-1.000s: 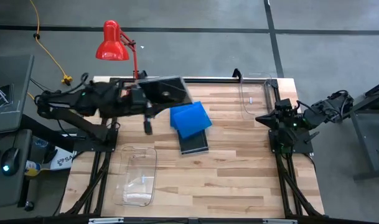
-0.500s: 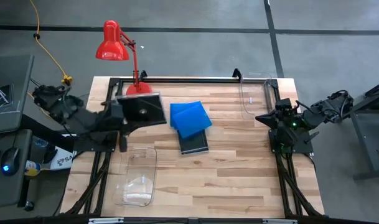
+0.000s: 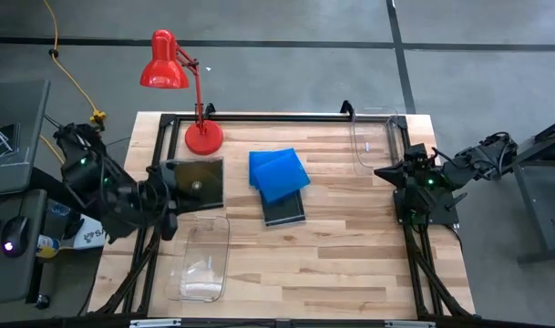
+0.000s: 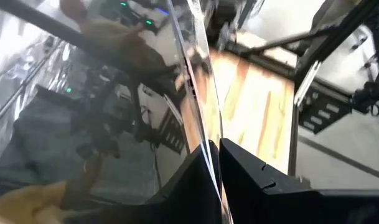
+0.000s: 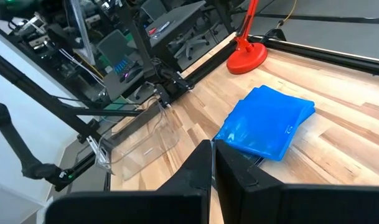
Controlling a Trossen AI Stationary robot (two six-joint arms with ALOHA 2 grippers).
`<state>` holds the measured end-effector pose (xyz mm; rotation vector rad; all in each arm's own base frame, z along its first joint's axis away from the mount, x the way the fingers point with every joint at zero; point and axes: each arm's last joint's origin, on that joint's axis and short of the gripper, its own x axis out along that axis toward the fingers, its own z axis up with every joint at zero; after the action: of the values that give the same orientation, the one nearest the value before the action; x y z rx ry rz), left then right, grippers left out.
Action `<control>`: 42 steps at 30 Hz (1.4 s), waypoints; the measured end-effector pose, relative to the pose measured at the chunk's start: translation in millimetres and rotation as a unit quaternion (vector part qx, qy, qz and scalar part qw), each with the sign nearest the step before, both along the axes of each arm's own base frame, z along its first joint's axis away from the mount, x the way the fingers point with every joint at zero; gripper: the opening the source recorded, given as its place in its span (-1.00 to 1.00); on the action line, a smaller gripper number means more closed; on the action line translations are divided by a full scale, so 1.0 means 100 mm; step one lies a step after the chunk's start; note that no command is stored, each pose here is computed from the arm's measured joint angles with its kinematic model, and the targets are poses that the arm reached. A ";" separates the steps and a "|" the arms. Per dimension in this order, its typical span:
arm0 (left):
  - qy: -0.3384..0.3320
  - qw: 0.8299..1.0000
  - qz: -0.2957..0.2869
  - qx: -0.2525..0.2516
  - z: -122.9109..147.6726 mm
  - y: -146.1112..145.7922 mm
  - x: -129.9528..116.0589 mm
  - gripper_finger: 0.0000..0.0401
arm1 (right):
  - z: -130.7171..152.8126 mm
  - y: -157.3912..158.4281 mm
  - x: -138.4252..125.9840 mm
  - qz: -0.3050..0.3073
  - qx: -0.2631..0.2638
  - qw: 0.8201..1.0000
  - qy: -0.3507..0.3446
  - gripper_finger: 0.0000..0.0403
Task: Pick & place jewel cases by type
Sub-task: Put the black cd case into the bottom transparent bin
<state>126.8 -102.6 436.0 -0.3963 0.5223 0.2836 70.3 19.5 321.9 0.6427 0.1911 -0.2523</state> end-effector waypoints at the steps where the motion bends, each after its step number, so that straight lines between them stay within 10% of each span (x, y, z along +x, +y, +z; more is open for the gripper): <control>1: 0.008 1.000 0.002 -0.008 -0.02 -0.02 -0.01 -0.64 | 0.00 0.00 0.00 0.000 0.000 1.000 0.000 -1.00; 24: 0.300 0.947 0.054 -0.100 -0.84 -0.67 0.10 -0.64 | -0.01 0.00 -0.01 -0.001 -0.004 1.000 0.008 -1.00; 42: 0.301 0.921 0.074 -0.235 -1.50 -0.96 0.27 -0.64 | -0.06 0.08 0.12 0.016 -0.005 0.999 0.040 -0.99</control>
<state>153.3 -198.3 286.0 -0.8279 1.1804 0.4309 82.3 27.4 316.0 0.6199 0.2776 -0.2483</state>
